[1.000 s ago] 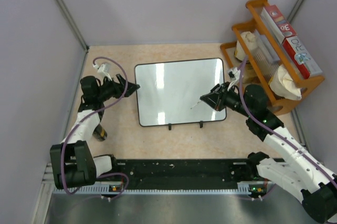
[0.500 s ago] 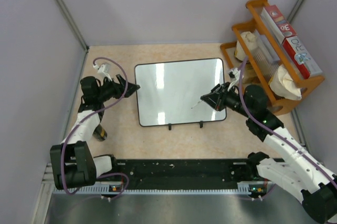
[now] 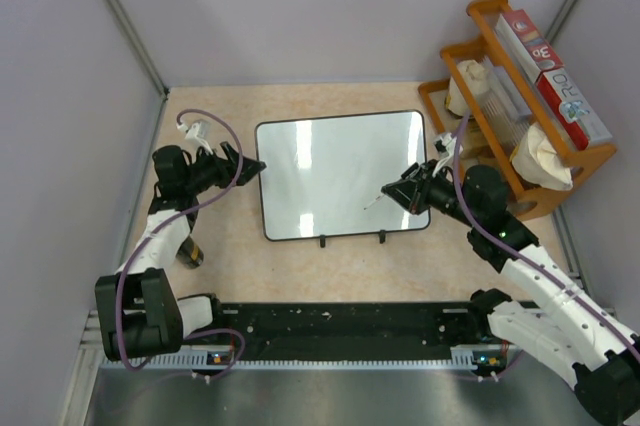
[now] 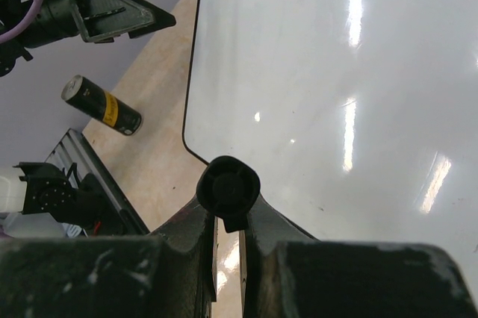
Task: Write a sentence on the whiteboard
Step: Adjust the whiteboard at the center of the board.
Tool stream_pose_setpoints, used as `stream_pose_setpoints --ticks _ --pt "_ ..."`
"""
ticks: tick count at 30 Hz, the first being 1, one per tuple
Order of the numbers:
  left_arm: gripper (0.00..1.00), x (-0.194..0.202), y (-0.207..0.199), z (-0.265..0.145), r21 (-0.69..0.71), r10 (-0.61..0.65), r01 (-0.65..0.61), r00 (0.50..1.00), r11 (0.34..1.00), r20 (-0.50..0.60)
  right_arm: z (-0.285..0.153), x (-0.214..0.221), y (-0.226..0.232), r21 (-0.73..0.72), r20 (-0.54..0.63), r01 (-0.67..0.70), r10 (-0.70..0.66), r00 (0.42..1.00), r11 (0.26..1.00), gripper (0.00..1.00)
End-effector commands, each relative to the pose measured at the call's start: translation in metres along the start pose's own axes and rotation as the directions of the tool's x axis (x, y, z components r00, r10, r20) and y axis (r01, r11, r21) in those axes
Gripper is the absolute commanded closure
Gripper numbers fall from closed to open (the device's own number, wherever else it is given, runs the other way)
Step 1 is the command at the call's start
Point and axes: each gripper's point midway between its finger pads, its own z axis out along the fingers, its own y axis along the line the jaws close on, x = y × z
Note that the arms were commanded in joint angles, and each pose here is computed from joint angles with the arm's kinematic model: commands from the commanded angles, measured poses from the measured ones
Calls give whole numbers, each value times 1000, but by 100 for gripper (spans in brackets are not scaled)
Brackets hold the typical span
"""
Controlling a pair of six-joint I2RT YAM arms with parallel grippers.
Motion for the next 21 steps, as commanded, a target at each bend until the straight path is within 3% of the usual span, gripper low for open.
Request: stream_pose_setpoints --ticks 1,21 --pt "13 -8 -5 -3 9 41 -42 998 999 36 -2 -15 4 -15 60 34 -33 998 999 100" --pt "13 -2 -1 -2 11 25 -25 999 1000 29 1 -11 2 -19 51 18 -17 999 1000 100"
